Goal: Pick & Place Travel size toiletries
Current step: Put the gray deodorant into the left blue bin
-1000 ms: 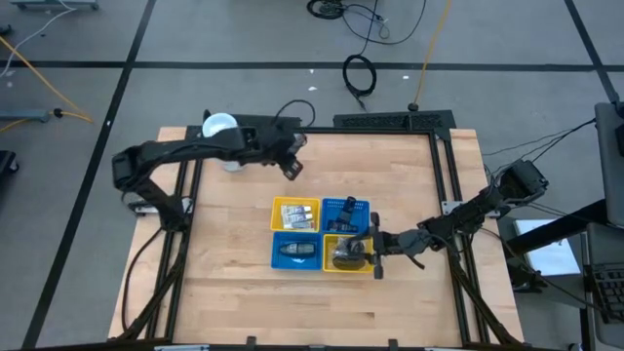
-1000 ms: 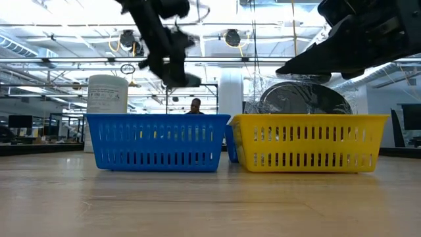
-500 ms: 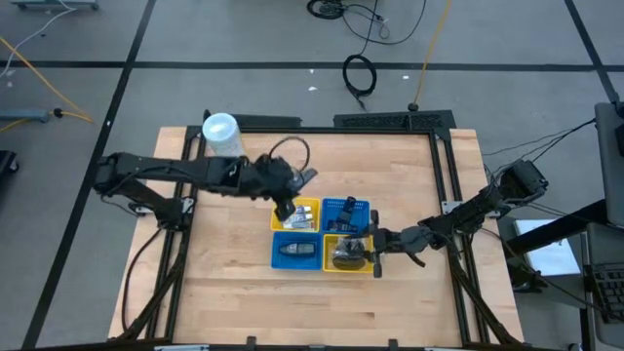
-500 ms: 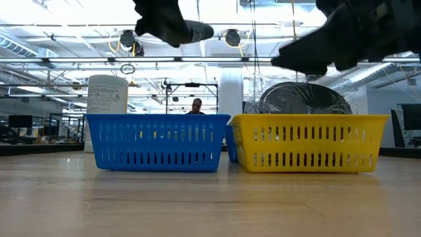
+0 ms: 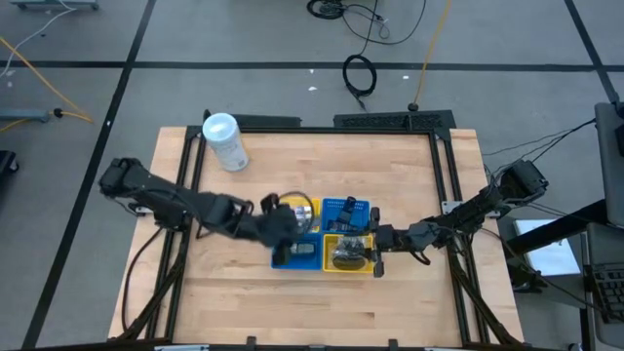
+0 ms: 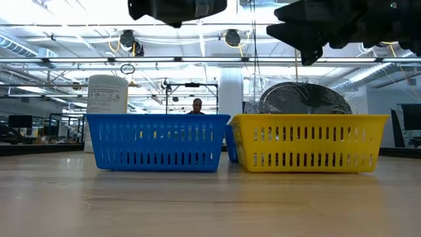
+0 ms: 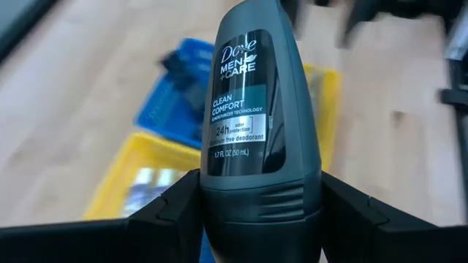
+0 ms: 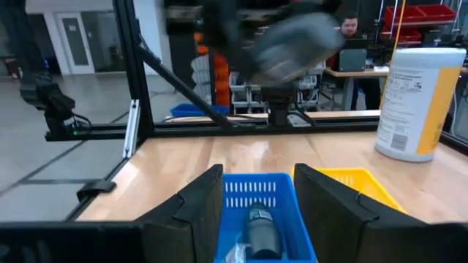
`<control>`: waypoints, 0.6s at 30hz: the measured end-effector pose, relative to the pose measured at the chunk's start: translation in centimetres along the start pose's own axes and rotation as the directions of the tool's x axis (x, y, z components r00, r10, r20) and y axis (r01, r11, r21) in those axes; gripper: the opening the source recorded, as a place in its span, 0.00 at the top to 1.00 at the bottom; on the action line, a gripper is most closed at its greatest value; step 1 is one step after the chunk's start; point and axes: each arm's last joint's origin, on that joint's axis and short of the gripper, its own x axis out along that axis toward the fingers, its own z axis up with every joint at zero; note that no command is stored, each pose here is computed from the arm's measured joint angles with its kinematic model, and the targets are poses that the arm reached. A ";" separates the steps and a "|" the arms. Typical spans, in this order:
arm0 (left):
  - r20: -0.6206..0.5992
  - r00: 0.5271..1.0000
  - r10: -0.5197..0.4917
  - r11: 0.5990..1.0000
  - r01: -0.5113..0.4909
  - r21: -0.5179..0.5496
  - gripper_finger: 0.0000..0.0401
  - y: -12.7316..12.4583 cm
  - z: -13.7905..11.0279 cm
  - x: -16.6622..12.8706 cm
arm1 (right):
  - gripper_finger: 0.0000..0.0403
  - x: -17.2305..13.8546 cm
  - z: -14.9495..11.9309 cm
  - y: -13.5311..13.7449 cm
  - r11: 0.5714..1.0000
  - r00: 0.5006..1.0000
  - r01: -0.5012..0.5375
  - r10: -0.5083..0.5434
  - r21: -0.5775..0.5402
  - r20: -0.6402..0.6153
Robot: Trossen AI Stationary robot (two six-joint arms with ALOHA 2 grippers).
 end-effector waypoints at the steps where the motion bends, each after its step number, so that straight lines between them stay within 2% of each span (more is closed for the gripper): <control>1: 0.003 1.000 -0.012 1.000 0.012 0.000 0.51 -0.6 -0.2 0.2 | 0.60 0.0 0.0 0.0 1.000 1.000 0.000 0.000 0.000 0.000; 8: -0.121 0.992 -0.017 0.996 0.027 0.080 0.51 -4.1 -3.3 2.6 | 0.60 0.0 -0.1 0.0 1.000 1.000 -0.001 0.001 -0.002 -0.010; 10: -0.144 0.989 -0.014 0.997 0.026 0.078 0.51 -4.7 -4.0 3.6 | 0.60 0.0 -0.1 0.0 1.000 1.000 -0.001 0.001 -0.004 -0.014; 18: -0.262 0.965 0.034 0.979 0.020 0.201 0.51 -6.2 -6.8 7.2 | 0.60 0.0 -0.1 0.0 1.000 1.000 -0.002 0.003 0.013 -0.013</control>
